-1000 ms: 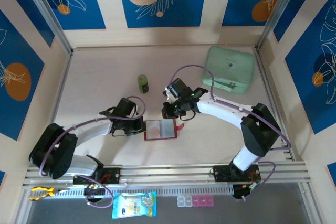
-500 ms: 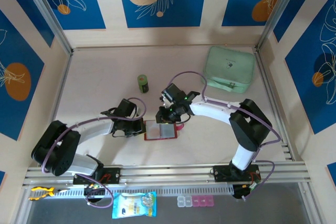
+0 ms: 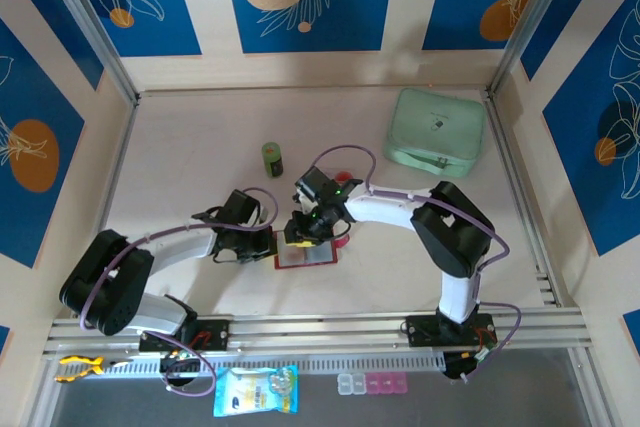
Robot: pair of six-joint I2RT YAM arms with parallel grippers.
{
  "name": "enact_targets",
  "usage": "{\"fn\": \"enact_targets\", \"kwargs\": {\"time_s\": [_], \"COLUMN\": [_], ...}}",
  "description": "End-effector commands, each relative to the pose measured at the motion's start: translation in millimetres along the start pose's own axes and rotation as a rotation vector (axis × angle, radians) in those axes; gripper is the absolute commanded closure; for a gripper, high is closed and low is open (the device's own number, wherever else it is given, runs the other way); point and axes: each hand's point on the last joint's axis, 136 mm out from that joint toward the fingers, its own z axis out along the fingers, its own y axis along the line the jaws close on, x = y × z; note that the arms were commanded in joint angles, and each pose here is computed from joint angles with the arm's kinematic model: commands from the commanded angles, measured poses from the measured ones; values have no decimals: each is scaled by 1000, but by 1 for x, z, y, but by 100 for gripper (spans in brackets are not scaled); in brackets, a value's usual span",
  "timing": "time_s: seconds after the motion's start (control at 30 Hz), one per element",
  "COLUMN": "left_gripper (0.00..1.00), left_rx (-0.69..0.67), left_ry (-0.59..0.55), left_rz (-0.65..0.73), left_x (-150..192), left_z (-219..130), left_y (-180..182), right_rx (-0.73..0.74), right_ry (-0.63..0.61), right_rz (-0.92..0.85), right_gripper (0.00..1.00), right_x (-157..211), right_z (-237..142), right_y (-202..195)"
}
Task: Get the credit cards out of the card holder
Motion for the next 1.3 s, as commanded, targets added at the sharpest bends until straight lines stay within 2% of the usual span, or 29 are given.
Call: {"fn": "enact_targets", "kwargs": {"time_s": [0.0, 0.6, 0.9, 1.27], "left_gripper": [100, 100, 100, 100], "left_rx": [-24, -18, -20, -18], "left_ry": [19, 17, 21, 17], "left_rz": [-6, -12, -14, -14], "left_x": [6, 6, 7, 6], "left_z": [3, 2, 2, 1], "left_y": [10, 13, 14, 14], "right_rx": [-18, 26, 126, 128], "right_ry": [35, 89, 77, 75], "right_rz": [6, 30, 43, 49], "right_gripper": [67, 67, 67, 67], "right_x": [2, 5, 7, 9], "right_z": [4, 20, 14, 5], "right_y": [9, 0, -19, -25]}}
